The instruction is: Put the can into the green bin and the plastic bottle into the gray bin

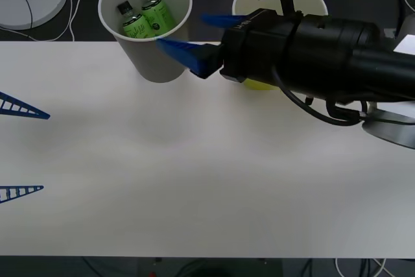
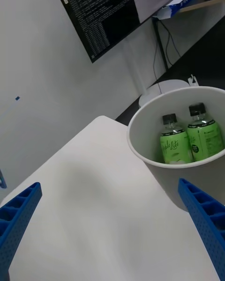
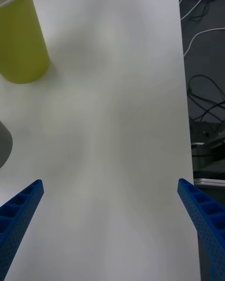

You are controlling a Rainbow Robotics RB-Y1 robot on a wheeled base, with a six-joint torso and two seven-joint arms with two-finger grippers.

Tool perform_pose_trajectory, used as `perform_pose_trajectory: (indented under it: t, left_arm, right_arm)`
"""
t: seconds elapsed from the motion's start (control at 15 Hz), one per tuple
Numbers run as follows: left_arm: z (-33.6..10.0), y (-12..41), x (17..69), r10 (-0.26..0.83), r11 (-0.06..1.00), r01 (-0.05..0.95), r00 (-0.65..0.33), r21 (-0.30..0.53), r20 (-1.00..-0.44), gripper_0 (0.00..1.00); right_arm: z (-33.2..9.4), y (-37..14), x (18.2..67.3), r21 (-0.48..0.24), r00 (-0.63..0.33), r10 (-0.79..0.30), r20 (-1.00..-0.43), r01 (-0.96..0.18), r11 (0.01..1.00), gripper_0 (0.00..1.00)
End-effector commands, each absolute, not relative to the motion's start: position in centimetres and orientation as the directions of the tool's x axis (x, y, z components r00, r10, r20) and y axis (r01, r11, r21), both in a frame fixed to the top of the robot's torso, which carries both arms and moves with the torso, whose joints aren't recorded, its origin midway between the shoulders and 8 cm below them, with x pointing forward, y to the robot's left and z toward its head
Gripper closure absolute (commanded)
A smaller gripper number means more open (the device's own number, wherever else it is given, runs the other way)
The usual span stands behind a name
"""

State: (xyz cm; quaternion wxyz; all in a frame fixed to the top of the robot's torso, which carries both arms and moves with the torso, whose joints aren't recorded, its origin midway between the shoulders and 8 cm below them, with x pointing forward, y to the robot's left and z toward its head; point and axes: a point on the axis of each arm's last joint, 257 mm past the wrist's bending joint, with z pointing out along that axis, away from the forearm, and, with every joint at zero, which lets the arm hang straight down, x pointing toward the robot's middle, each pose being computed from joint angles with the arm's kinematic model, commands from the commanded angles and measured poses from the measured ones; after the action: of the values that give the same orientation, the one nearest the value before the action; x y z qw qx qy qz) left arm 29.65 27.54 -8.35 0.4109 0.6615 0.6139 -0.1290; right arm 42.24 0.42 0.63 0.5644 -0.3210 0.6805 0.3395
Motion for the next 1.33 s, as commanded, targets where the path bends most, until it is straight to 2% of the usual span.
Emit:
perform_pose_trajectory:
  t: [0.07,0.53,1.33]
  left_arm:
    - [-8.3,27.5,29.7,0.706,0.092,0.918,0.213,0.385,-0.675,0.00]
    - [-8.3,27.5,29.7,0.706,0.092,0.918,0.213,0.385,-0.675,0.00]
    - [-8.3,27.5,29.7,0.706,0.092,0.918,0.213,0.385,-0.675,0.00]
  right_arm:
    - [0.1,-0.4,41.5,0.112,-0.154,-0.038,-0.987,-0.845,0.522,0.00]
    - [-1.4,-3.0,38.6,0.154,-0.187,-0.045,-0.981,-0.903,0.400,0.00]
    - [-2.6,-8.4,35.1,0.148,-0.176,-0.134,-0.975,-0.969,0.196,0.00]
